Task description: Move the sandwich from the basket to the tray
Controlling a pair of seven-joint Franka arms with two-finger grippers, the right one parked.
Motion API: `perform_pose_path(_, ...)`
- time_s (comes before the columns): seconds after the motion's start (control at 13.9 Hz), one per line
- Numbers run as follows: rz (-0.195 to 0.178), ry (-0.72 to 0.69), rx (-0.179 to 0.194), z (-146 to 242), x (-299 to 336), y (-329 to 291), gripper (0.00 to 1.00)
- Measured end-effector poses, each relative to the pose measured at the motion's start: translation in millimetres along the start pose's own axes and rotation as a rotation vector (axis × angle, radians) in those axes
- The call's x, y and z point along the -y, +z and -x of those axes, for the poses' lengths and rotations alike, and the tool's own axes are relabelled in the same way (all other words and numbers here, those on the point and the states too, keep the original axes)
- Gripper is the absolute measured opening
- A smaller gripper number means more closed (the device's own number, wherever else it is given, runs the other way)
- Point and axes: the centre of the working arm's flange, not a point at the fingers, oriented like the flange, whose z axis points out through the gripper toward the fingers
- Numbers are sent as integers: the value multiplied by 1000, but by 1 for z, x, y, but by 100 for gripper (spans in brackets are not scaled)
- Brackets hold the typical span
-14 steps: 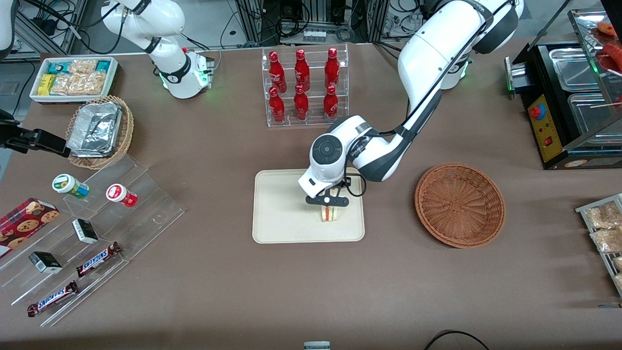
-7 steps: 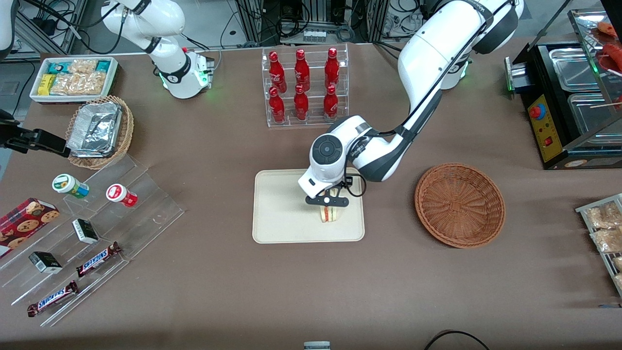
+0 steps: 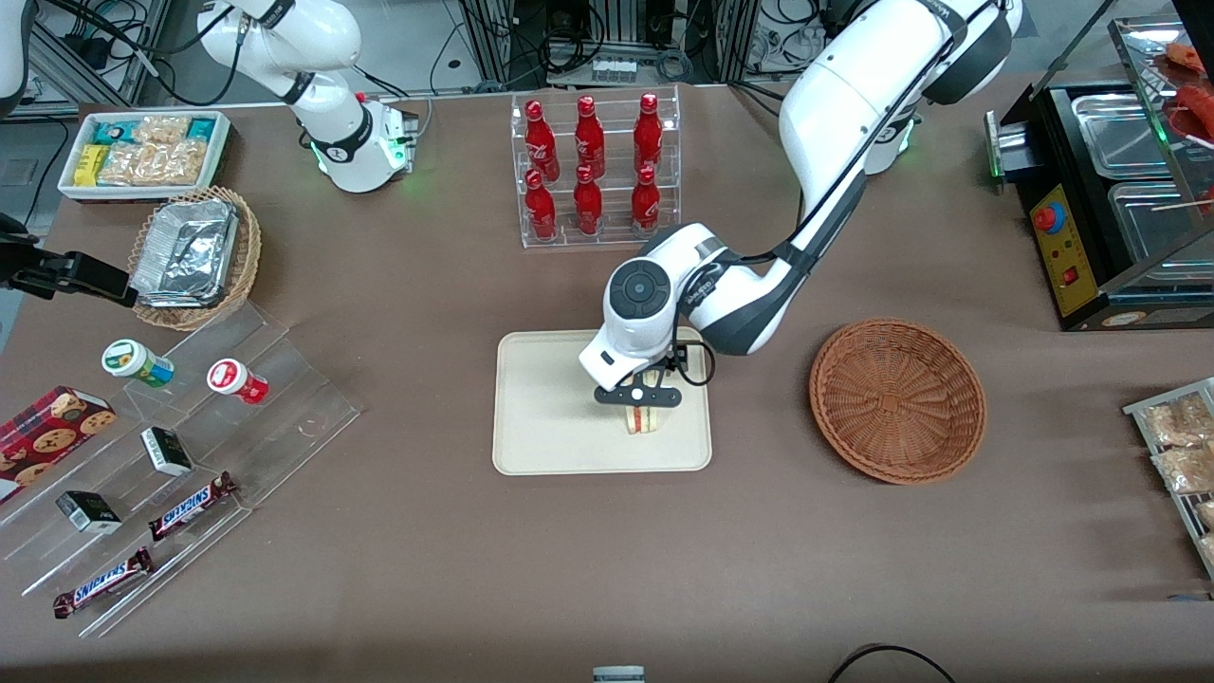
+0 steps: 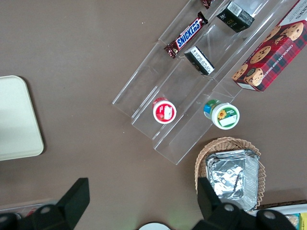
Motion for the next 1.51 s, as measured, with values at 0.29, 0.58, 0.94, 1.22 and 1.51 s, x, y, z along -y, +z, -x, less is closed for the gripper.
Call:
perform_pose_path(0.29, -26, -90, 43, -4, 15, -41, 100)
perform_pose_path(0.58, 3, -214, 48, -37, 77, -94, 100)
perform_pose_path(0.94, -4, -323, 28, -74, 179, -142, 100)
perform_pose_path(1.22, -3, -311, 29, -100, 278, -164, 100)
perform_pose_path(1.51, -26, -228, 59, -93, 340, -195, 100)
